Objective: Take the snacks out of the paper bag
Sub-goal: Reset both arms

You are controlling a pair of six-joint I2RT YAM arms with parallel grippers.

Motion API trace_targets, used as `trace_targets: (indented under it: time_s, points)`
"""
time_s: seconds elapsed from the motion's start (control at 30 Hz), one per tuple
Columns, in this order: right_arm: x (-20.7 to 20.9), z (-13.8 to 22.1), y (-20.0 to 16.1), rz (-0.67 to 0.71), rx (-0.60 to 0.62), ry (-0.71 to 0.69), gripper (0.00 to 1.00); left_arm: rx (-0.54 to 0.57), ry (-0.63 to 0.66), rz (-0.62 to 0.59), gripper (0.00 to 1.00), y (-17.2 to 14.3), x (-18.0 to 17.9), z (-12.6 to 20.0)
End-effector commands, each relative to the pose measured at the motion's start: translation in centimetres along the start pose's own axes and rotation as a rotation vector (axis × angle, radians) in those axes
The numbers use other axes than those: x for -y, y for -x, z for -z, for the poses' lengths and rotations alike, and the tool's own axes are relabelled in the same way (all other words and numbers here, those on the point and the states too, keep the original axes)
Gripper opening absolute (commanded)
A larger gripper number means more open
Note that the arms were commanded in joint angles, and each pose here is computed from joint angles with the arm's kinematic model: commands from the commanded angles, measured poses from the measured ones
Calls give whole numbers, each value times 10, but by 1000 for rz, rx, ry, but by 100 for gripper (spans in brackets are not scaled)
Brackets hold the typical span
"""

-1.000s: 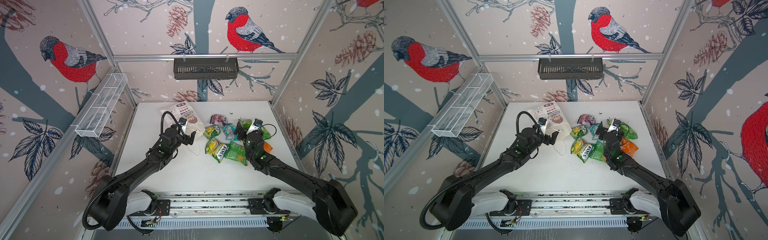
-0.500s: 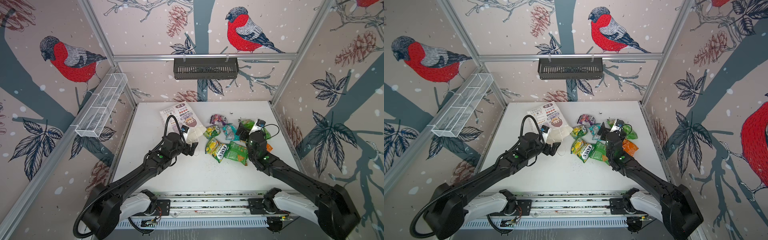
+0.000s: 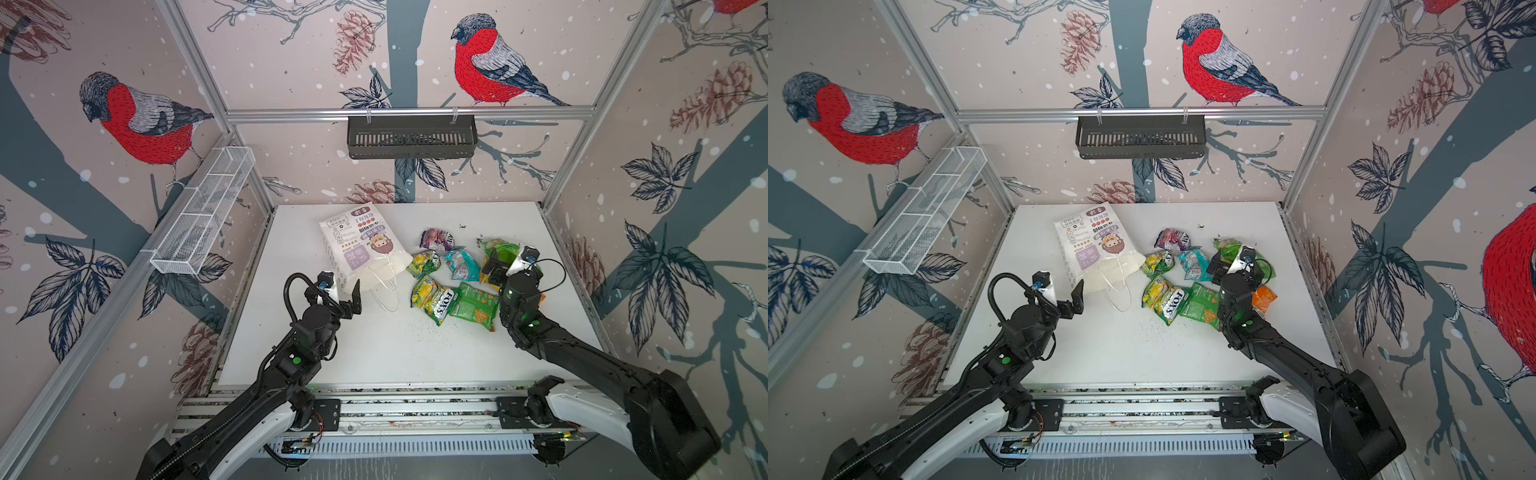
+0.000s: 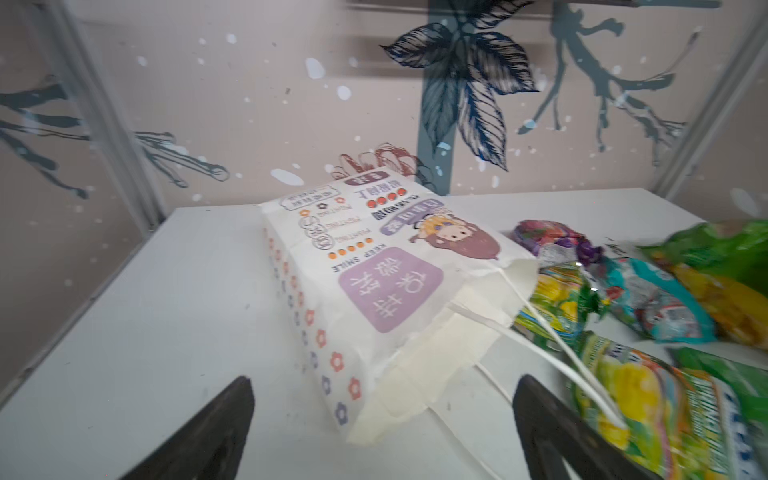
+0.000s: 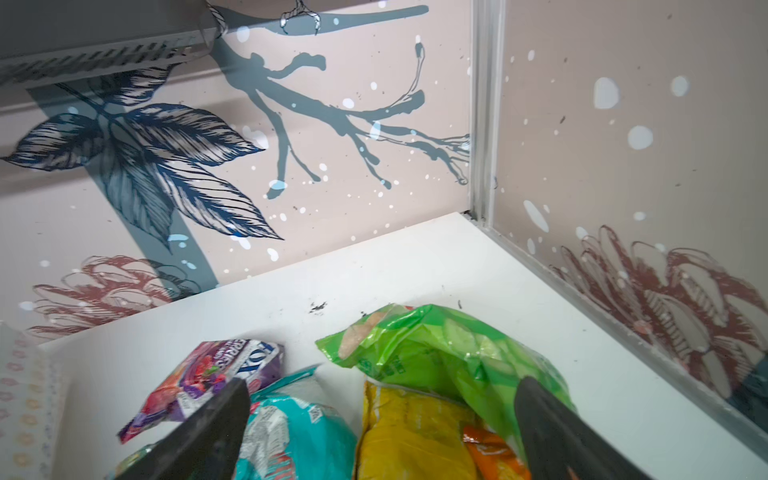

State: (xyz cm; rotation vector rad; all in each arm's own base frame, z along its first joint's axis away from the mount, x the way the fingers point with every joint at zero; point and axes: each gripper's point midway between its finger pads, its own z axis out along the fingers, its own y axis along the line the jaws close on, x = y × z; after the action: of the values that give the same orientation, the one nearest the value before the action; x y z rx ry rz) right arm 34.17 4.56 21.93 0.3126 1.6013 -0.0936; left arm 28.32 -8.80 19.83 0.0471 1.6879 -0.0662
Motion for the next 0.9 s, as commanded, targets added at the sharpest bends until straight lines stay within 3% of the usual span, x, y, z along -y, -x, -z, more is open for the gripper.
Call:
trace_targets:
  time_s: [0.0,0.2,0.43,0.63,0.87]
  points:
    - [25,0,17,55,124,-114,100,173,272,23,97,24,-51,5]
    - [60,-2,-3,62,162,-202,100,242,433,14,97,26,-93,1]
    - [63,-19,-19,95,105,-213,100,262,483,-69,97,16,-103,-6]
    - [78,-20,-15,89,119,-228,100,215,460,-83,97,-4,-105,-25]
    - [91,-26,-40,141,21,-274,100,189,447,-83,97,-19,-108,-42]
